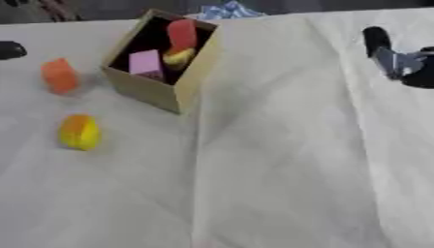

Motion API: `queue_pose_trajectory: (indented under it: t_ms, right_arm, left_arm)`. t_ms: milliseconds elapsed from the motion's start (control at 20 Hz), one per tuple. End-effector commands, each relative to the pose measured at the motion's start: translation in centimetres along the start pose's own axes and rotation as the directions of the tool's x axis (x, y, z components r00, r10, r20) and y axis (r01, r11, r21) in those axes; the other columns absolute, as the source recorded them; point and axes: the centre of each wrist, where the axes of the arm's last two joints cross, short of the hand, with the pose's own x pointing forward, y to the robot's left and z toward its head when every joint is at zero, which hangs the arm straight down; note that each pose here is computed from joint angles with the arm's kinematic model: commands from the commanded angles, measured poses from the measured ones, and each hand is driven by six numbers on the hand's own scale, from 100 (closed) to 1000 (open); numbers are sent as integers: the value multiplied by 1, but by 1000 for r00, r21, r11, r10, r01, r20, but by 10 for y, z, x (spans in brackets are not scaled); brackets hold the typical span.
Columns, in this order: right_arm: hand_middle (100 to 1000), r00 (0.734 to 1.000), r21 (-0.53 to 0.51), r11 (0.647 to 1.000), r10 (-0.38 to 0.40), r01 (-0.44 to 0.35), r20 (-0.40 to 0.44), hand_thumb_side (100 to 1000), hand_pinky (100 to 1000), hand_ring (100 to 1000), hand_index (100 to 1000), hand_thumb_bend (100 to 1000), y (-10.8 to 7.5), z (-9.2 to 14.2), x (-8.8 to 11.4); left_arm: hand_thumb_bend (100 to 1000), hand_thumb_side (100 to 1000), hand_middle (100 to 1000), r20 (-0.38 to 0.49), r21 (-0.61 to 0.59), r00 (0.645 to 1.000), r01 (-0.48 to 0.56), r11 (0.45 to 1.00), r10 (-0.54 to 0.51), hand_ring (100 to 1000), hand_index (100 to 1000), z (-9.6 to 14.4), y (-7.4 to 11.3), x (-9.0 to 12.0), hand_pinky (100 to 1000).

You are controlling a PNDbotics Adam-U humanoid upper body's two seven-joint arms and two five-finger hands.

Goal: Pick up objects on the table and place them in the box.

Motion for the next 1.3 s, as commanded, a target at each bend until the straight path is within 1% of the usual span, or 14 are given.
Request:
queue_pose_trajectory:
  t_ms: [50, 300, 500, 650, 750, 1050, 1300]
  right_arm:
    - [740, 999, -20, 999, 43, -43, 10, 434, 890, 839, 838, 100, -13, 0, 3]
    - [737, 999, -22, 999, 37, -37, 17, 443, 889, 837, 836, 100, -13, -1, 4]
    - [736, 999, -20, 999, 32, -32, 21, 448, 888, 831, 833, 100, -12, -1, 4]
    - [735, 999, -20, 999, 29, -28, 20, 453, 888, 829, 832, 100, -11, -2, 4]
    - [733, 999, -21, 999, 25, -25, 19, 455, 888, 828, 831, 100, -11, -2, 4]
    - [729, 1000, -29, 1000, 13, -12, 23, 459, 887, 825, 829, 100, -10, -2, 5]
    - [728, 1000, -32, 999, 4, -4, 27, 463, 887, 824, 828, 100, -10, -3, 5]
  left_arm:
    - [571, 672, 728, 24, -110, 999, 28, 994, -25, 744, 881, 2, 1, 7, 814]
    - [594, 655, 737, 23, -189, 1000, -8, 982, 12, 750, 887, -4, -12, 23, 818]
    - [624, 619, 757, -4, -225, 999, -47, 973, 48, 770, 908, -13, -18, 29, 830]
    - [639, 567, 755, -12, -246, 999, -49, 968, 47, 774, 895, -19, -21, 33, 828]
    - [642, 555, 758, -20, -259, 999, -35, 965, 31, 778, 893, -22, -23, 35, 828]
    - [642, 537, 760, -68, -326, 998, -36, 945, 15, 782, 872, -30, -40, 31, 823]
    - [646, 520, 759, -113, -377, 993, -57, 925, 16, 783, 849, -33, -57, 22, 818]
